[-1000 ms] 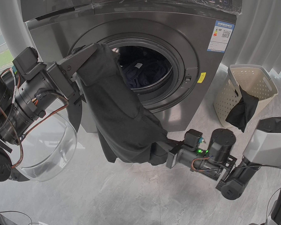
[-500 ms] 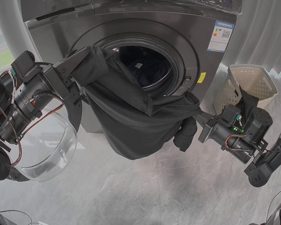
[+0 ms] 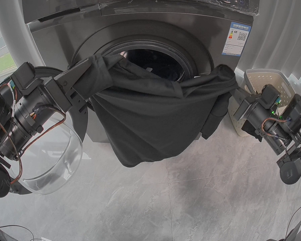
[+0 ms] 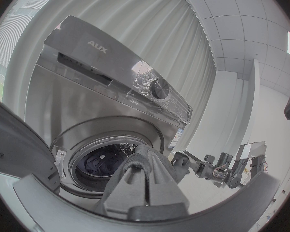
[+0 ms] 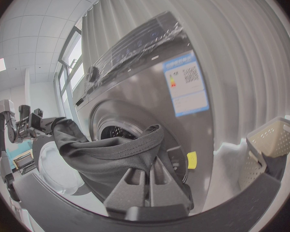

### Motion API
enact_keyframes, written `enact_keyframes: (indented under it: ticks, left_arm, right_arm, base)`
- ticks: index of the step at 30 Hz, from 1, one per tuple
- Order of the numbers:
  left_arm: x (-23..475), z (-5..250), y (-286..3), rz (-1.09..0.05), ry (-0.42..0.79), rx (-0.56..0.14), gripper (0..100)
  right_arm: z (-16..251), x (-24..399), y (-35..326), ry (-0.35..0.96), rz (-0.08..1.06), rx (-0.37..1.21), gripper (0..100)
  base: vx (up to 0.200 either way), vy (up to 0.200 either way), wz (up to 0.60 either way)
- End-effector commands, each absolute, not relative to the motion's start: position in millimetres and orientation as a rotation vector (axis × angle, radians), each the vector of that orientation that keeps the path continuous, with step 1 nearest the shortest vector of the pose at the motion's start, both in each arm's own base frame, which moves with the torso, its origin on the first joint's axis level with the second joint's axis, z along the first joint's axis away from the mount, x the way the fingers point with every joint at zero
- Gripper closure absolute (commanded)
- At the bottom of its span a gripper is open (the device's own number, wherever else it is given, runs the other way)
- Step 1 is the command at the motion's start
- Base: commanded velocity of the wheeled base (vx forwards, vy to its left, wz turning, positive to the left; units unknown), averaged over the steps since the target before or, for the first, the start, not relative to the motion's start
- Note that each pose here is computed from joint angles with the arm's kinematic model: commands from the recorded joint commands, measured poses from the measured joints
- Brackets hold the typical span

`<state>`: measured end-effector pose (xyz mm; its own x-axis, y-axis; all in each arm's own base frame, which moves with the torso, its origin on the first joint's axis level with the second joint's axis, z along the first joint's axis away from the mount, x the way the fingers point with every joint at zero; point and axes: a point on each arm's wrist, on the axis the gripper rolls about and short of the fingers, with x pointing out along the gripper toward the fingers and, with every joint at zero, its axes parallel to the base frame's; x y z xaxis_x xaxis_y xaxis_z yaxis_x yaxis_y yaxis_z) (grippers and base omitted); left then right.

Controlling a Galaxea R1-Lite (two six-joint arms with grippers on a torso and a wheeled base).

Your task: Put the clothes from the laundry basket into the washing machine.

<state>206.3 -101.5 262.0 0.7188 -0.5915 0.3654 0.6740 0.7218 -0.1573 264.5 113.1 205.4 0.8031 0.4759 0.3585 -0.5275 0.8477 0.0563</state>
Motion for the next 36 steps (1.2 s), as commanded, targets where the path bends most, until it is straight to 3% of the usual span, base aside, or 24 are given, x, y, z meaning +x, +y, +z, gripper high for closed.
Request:
enact_keyframes:
  ticks: [1,11,13,20,21,27,36]
  left_arm:
    - [205,252,-102,-0.707,-0.258,-0.298,100]
    - [198,190,-126,-0.797,0.015,-0.269,100]
    - [211,166,-137,-0.808,0.105,-0.252,100]
    - [226,138,-147,-0.813,0.207,-0.241,100]
    - [228,135,-148,-0.814,0.21,-0.24,0]
    - [229,117,-166,-0.841,0.254,-0.222,0]
    - [242,107,-184,-0.866,0.205,-0.229,0]
  right_arm:
    - [227,263,105,-0.428,0.518,0.163,100]
    - [233,253,130,-0.435,0.563,0.226,100]
    - [230,250,138,-0.424,0.589,0.235,100]
    - [229,247,143,-0.415,0.61,0.24,100]
    - [228,247,143,-0.414,0.612,0.239,100]
    - [227,246,143,-0.408,0.615,0.237,100]
    - [214,242,142,-0.355,0.631,0.22,100]
  base:
    - [0.0,0.0,0.0]
    - [0.0,0.0,0.0]
    - [0.0,0.0,0.0]
    - [0.0,0.0,0.0]
    - [0.0,0.0,0.0]
    - [0.0,0.0,0.0]
    - [0.0,0.0,0.0]
